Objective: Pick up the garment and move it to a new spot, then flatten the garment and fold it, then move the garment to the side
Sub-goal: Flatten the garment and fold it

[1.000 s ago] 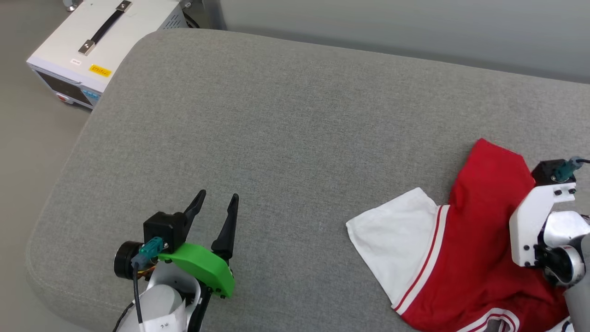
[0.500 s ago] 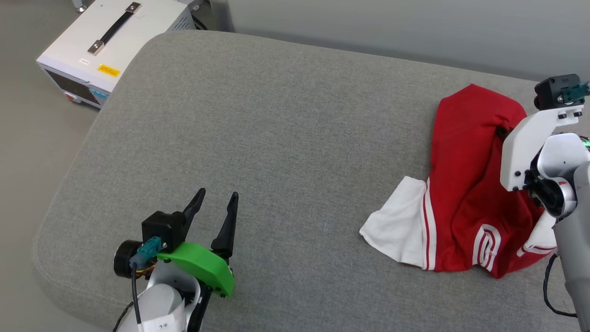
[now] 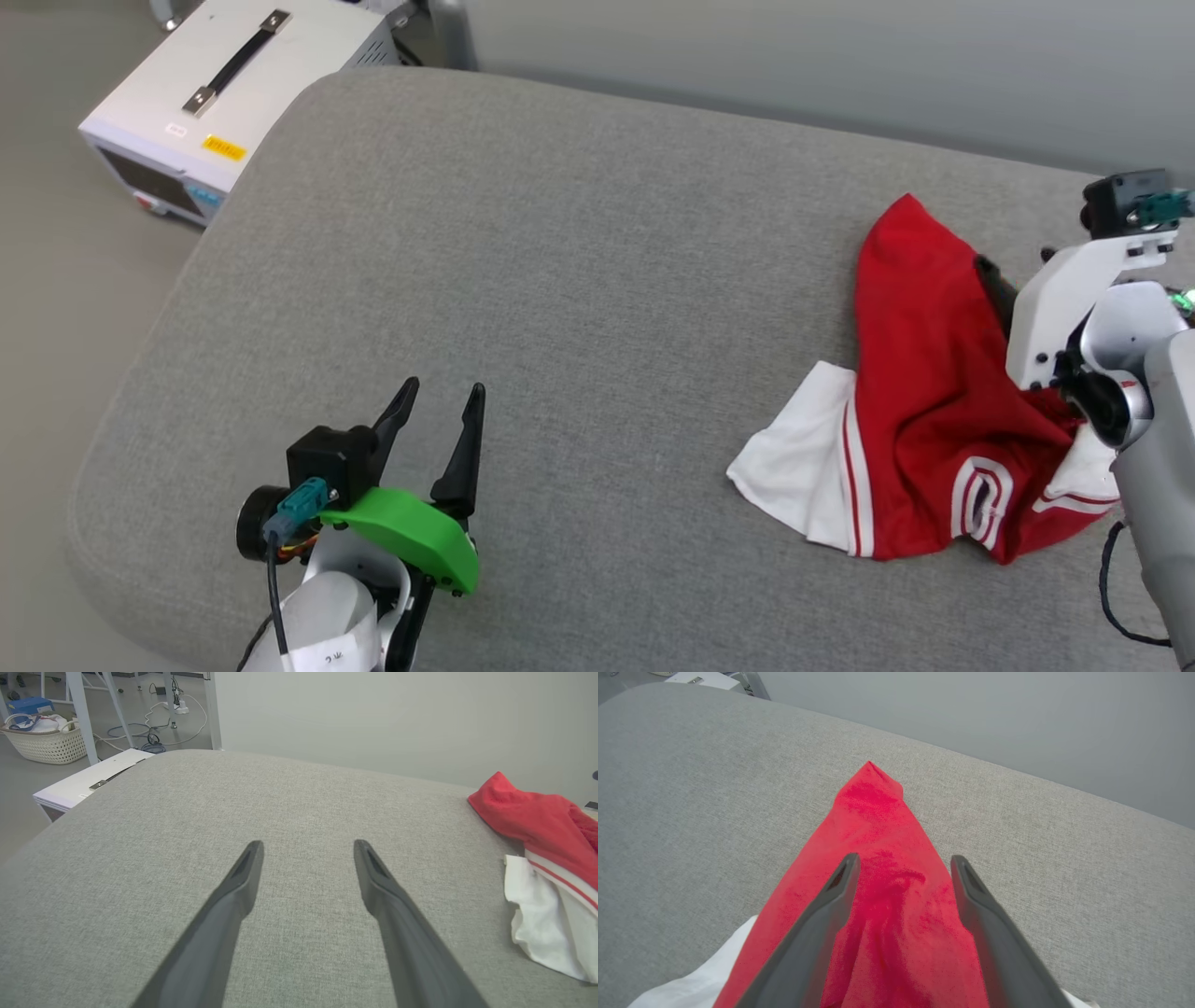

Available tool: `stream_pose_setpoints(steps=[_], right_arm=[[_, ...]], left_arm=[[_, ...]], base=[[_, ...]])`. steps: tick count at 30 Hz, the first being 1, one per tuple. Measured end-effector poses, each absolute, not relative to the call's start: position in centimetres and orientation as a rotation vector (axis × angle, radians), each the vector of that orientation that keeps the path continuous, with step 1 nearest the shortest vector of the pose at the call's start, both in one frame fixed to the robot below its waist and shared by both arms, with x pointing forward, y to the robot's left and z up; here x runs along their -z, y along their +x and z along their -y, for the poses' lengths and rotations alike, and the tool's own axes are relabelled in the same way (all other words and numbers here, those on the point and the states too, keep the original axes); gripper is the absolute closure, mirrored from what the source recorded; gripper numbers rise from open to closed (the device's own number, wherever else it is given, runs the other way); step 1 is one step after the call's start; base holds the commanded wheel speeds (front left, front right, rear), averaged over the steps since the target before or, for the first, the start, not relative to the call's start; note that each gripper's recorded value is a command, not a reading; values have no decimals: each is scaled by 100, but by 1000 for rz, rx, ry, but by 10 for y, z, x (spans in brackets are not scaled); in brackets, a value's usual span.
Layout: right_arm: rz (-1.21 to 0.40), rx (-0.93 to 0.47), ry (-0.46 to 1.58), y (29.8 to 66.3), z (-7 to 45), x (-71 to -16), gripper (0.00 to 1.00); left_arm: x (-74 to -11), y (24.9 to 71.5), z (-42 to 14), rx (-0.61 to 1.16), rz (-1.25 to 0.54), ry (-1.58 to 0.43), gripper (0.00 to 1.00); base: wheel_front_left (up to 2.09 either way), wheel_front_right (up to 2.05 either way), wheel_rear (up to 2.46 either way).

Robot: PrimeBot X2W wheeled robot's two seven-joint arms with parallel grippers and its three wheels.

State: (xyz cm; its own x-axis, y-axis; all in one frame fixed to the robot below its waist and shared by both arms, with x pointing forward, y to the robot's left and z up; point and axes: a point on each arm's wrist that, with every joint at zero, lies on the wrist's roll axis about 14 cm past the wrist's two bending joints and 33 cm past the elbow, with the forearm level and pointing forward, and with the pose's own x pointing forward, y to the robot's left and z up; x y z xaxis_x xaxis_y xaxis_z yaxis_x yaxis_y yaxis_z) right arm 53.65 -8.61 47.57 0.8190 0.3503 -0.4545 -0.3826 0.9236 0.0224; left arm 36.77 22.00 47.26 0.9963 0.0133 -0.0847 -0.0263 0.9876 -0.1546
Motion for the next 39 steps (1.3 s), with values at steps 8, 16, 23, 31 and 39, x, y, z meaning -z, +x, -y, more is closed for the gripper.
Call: stream_pose_setpoints(steps=[8,16,23,31,39], right_arm=[[-172,-342,56,513,121,-541,0],[9,-247,120,457,162,-561,0],[107,-155,161,411,182,-568,0],[115,-77,185,385,197,-566,0],[60,-40,163,379,208,-553,0]], left_arm=[[-494,377,-189,61,-13,-207,0],[-501,380,-148,165,6,-255,0],[-498,380,-116,250,-7,-260,0],[-498,383,-91,324,-4,-212,0],[-454,396,-56,441,-385,-88,0]], base=[[0,0,0],[0,0,0],[0,0,0],[0,0,0],[0,0,0]])
